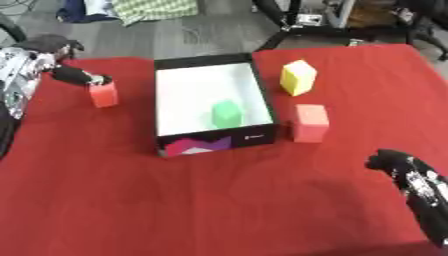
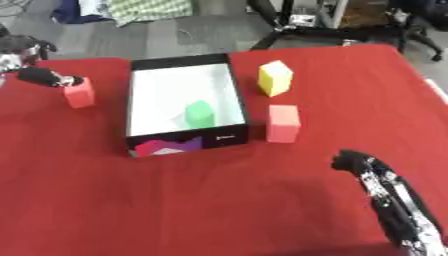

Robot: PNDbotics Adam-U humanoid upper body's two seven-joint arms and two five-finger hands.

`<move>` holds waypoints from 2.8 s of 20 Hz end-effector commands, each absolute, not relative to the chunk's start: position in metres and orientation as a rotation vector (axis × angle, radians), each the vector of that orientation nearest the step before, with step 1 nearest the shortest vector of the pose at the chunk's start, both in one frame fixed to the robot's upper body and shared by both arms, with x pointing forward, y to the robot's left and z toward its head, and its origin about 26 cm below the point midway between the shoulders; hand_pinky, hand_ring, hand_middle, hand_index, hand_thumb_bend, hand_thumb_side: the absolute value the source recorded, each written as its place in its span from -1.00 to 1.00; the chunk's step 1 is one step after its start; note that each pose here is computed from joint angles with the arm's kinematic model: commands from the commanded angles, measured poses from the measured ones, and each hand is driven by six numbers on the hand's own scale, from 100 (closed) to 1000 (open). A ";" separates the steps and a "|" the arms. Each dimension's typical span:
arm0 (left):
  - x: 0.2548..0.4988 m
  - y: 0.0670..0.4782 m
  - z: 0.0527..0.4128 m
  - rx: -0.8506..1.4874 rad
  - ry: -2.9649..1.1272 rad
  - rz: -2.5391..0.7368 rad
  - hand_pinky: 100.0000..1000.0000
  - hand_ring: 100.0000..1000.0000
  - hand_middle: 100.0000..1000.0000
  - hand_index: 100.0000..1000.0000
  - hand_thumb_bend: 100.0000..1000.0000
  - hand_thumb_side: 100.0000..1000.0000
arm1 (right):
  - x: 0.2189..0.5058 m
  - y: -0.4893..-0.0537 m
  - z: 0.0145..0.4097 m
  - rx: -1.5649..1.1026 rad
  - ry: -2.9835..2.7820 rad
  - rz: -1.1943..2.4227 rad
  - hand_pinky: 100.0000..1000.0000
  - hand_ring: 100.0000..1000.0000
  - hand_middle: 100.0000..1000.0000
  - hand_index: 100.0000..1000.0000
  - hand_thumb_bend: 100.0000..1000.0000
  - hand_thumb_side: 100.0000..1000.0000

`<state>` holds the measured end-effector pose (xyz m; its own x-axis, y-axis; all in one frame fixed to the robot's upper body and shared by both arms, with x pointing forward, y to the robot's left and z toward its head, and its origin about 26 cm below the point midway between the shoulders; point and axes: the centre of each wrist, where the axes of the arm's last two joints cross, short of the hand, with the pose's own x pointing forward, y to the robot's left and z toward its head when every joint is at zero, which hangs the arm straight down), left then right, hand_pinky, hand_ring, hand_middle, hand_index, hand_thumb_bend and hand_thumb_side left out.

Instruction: Pick up objects on the table and place them in the box.

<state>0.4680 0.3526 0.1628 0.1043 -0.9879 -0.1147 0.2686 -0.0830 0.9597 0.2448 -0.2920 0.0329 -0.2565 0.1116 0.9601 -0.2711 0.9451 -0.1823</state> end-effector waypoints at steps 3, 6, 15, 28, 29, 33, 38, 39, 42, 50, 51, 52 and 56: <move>0.471 0.361 0.163 1.202 -0.882 -1.249 0.51 0.32 0.38 0.82 0.02 0.38 | 0.247 -0.295 0.039 0.111 -1.809 0.387 1.00 0.53 0.39 0.58 -1.00 0.45; 0.471 0.365 0.157 1.226 -0.866 -1.224 0.51 0.32 0.38 0.82 -0.06 0.33 | 0.248 -0.294 0.041 0.115 -1.816 0.392 1.00 0.53 0.39 0.58 -1.00 0.45; 0.469 0.370 0.139 1.143 -0.816 -1.244 0.51 0.30 0.35 0.77 -0.26 0.18 | 0.250 -0.295 0.043 0.112 -1.825 0.400 1.00 0.53 0.39 0.58 -1.00 0.46; 0.468 0.365 0.151 1.218 -0.941 -1.196 0.40 0.06 -0.13 0.27 -0.77 -0.11 | 0.250 -0.295 0.043 0.110 -1.821 0.399 1.00 0.53 0.40 0.58 -1.00 0.46; 0.469 0.364 0.156 1.232 -0.972 -1.189 0.40 0.05 -0.14 0.26 -0.79 -0.12 | 0.250 -0.296 0.043 0.109 -1.821 0.398 1.00 0.53 0.40 0.58 -1.00 0.46; 0.469 0.355 0.189 1.280 -1.130 -1.203 0.42 0.03 -0.14 0.26 -0.79 -0.11 | 0.250 -0.297 0.042 0.104 -1.817 0.398 1.00 0.53 0.40 0.58 -1.00 0.46; 0.459 0.318 0.235 1.290 -1.402 -1.350 0.43 0.04 -0.14 0.27 -0.76 -0.10 | 0.249 -0.297 0.041 0.101 -1.813 0.398 1.00 0.53 0.40 0.58 -1.00 0.46; 0.454 0.310 0.243 1.271 -1.439 -1.386 0.43 0.05 -0.13 0.27 -0.75 -0.10 | 0.249 -0.297 0.041 0.101 -1.813 0.399 1.00 0.53 0.40 0.58 -1.00 0.46; 0.441 0.277 0.253 1.192 -1.499 -1.553 0.43 0.08 -0.10 0.29 -0.71 -0.09 | 0.250 -0.297 0.041 0.104 -1.812 0.400 1.00 0.53 0.40 0.58 -1.00 0.46; 0.434 0.237 0.234 1.010 -1.415 -1.826 0.43 0.13 -0.04 0.34 -0.65 -0.04 | 0.250 -0.296 0.041 0.107 -1.813 0.401 1.00 0.53 0.40 0.58 -1.00 0.46; 0.435 0.236 0.229 0.995 -1.398 -1.837 0.43 0.14 0.00 0.38 -0.63 -0.03 | 0.250 -0.296 0.041 0.108 -1.813 0.401 1.00 0.53 0.40 0.58 -1.00 0.46; 0.436 0.235 0.223 0.977 -1.379 -1.849 0.43 0.15 0.05 0.44 -0.61 -0.02 | 0.250 -0.296 0.041 0.108 -1.814 0.401 1.00 0.53 0.40 0.58 -1.00 0.46; 0.439 0.230 0.203 0.918 -1.336 -1.900 0.45 0.20 0.19 0.66 -0.39 0.11 | 0.251 -0.296 0.042 0.109 -1.814 0.401 1.00 0.53 0.40 0.58 -1.00 0.46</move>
<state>0.4381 0.2296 0.1963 -0.5545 -0.8163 -0.1619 0.1187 -0.2701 0.9555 0.2494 -0.2924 0.0363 -0.2658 0.1173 0.9569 -0.2796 0.9405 -0.1929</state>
